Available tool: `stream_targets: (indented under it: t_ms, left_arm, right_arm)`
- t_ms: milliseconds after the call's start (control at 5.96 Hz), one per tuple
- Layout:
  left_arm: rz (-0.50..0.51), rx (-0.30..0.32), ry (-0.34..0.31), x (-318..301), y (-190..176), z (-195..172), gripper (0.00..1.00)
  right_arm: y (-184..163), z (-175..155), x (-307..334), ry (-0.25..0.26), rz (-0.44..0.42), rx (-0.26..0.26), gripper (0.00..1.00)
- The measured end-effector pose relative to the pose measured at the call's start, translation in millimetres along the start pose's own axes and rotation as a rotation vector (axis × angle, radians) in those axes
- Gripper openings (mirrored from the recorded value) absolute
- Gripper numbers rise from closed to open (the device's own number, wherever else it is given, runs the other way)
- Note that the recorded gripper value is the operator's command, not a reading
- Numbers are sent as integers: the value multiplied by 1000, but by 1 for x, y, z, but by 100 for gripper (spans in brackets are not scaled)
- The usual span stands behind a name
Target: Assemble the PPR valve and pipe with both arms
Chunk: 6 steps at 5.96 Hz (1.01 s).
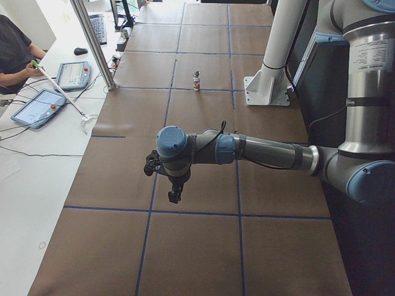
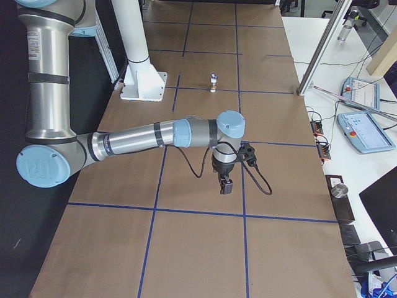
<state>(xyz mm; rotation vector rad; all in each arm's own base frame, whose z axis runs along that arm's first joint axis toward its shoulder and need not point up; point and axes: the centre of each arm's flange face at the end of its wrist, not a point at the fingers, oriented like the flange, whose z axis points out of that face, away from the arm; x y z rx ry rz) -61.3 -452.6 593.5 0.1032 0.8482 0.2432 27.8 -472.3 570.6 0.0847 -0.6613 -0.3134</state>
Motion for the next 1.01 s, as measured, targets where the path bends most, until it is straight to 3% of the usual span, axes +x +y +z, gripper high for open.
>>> stream_targets:
  t_ms: [1007]
  left_arm:
    - [67,46,-23,14,-5,-12,100]
  right_arm:
    - [3,5,-1,-4,-12,-11,100]
